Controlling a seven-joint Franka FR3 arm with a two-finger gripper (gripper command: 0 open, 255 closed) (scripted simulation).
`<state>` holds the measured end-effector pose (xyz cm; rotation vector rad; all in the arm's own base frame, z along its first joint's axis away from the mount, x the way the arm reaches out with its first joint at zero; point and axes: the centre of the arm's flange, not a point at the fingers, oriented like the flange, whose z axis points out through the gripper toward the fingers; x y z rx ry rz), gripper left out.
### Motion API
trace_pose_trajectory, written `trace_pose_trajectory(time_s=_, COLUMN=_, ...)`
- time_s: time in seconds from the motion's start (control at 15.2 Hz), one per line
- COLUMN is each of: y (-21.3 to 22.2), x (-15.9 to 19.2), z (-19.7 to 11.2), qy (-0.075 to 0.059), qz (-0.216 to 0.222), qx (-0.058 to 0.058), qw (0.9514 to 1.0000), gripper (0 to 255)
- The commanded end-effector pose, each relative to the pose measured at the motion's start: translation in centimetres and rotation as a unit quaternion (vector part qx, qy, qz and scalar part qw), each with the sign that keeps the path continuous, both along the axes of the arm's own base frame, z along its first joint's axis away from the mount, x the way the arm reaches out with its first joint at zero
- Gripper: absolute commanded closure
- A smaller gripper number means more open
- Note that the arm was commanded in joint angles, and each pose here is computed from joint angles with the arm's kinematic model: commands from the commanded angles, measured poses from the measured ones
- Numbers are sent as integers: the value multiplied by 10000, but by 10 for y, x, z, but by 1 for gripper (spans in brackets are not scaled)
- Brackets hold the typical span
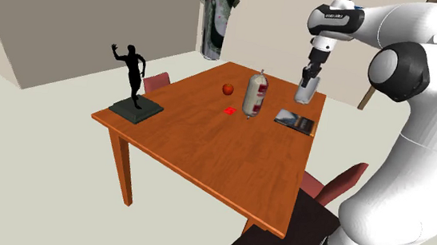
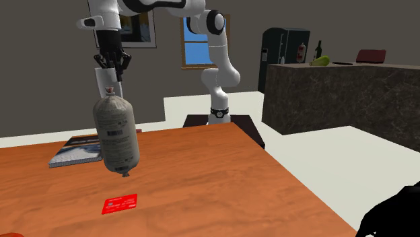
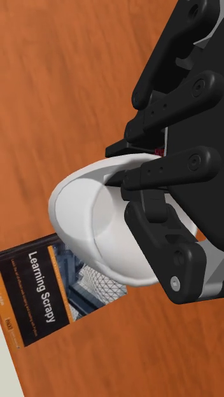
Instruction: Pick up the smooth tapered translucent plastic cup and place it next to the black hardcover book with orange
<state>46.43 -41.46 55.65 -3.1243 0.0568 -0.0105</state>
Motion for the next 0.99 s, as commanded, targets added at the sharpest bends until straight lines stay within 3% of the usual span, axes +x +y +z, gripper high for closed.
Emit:
trace_pose_trajectory(time_s=0.0, y=0, x=0, z=-11, qy=-4, qz=2, qx=-3, qw=10000, gripper=255)
trace_pose_trajectory(time_s=0.92, y=0, x=0, z=-85, qy=-4, qz=2, qx=-3, qw=10000, gripper=255)
